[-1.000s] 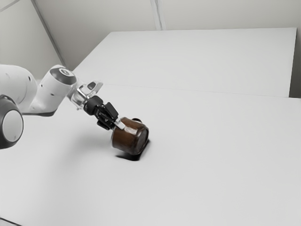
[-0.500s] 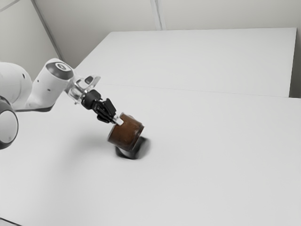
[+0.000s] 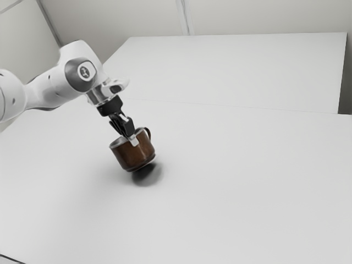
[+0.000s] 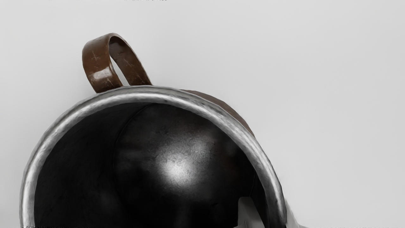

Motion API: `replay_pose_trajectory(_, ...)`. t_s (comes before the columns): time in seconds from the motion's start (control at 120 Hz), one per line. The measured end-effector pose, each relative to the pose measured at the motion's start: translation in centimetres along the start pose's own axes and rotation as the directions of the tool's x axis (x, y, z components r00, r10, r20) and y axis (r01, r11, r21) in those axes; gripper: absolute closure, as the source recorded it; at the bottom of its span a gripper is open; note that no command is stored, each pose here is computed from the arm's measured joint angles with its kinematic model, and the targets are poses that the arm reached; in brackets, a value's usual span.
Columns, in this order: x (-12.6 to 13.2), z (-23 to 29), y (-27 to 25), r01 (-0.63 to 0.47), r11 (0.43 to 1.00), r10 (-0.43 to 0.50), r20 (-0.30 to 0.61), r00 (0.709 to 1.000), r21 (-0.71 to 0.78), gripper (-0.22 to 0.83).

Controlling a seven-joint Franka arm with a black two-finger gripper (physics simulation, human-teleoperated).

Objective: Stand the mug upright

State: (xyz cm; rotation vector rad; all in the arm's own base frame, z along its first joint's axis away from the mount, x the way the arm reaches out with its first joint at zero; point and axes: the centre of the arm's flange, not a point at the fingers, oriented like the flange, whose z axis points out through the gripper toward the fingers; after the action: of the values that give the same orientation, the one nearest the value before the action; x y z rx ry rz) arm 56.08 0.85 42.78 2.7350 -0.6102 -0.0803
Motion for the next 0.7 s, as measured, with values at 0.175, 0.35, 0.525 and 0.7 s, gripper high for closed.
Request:
replay_pose_trajectory(0.175,-0.1,1.2,1.8,-0.062,0.983,0.057,0.036,0.998,0.174,0.79)
replay_pose_trajectory(0.35,-0.8,2.6,2.4,-0.079,0.956,0.081,0.005,0.997,0.283,0.79)
replay_pose_trajectory(0.525,-1.0,3.7,2.9,-0.071,0.937,0.098,-0.064,0.993,0.342,0.79)
replay_pose_trajectory(0.7,-1.6,4.8,2.4,-0.034,0.925,0.091,-0.136,0.986,0.378,0.79)
